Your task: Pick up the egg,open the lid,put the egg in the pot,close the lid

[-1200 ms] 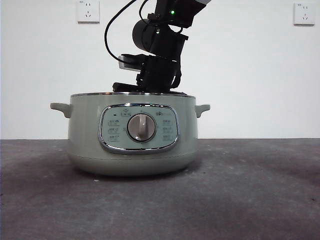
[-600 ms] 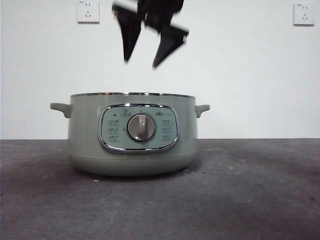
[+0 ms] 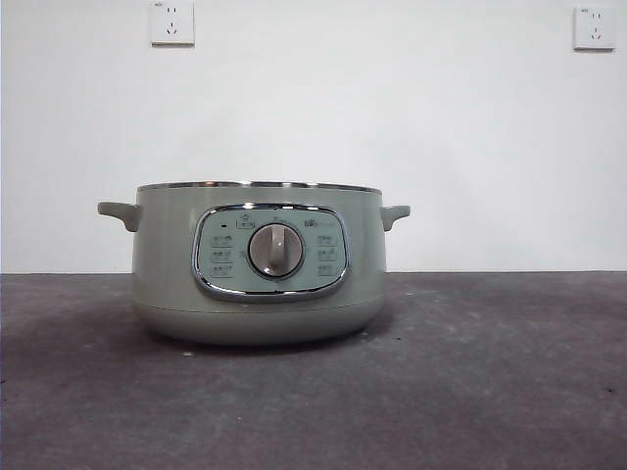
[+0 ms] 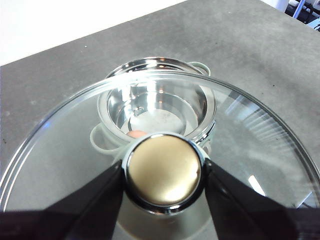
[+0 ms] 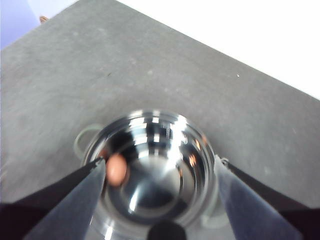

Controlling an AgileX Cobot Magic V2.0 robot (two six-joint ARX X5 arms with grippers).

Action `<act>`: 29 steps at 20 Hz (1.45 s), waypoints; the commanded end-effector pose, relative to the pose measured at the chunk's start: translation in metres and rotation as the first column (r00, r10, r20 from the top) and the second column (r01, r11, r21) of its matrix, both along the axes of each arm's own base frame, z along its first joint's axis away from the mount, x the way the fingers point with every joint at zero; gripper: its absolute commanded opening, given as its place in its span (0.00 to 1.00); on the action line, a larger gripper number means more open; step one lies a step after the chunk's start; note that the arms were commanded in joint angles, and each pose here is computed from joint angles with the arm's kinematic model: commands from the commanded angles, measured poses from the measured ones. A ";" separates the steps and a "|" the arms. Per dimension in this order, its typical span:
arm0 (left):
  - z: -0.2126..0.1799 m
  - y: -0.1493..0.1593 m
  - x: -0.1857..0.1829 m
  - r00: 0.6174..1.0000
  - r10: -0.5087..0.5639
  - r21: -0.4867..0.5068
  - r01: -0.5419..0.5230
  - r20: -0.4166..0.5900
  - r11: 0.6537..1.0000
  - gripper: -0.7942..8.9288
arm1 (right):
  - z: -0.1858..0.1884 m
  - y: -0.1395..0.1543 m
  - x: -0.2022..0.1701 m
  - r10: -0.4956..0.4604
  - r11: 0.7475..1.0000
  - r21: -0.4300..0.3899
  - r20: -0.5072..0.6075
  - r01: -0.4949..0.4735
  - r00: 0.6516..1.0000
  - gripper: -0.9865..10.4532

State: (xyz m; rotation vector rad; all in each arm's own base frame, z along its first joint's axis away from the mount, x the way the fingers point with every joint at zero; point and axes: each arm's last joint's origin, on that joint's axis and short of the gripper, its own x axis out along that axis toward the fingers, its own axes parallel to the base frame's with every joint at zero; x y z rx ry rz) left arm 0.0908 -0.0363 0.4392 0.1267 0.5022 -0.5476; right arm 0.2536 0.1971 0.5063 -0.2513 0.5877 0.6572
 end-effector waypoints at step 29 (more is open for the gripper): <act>-0.068 -0.113 0.193 0.983 -0.186 0.042 0.186 0.005 0.982 0.07 | -0.168 -0.164 -0.210 -0.201 0.971 0.074 -0.248 0.225 0.948 0.41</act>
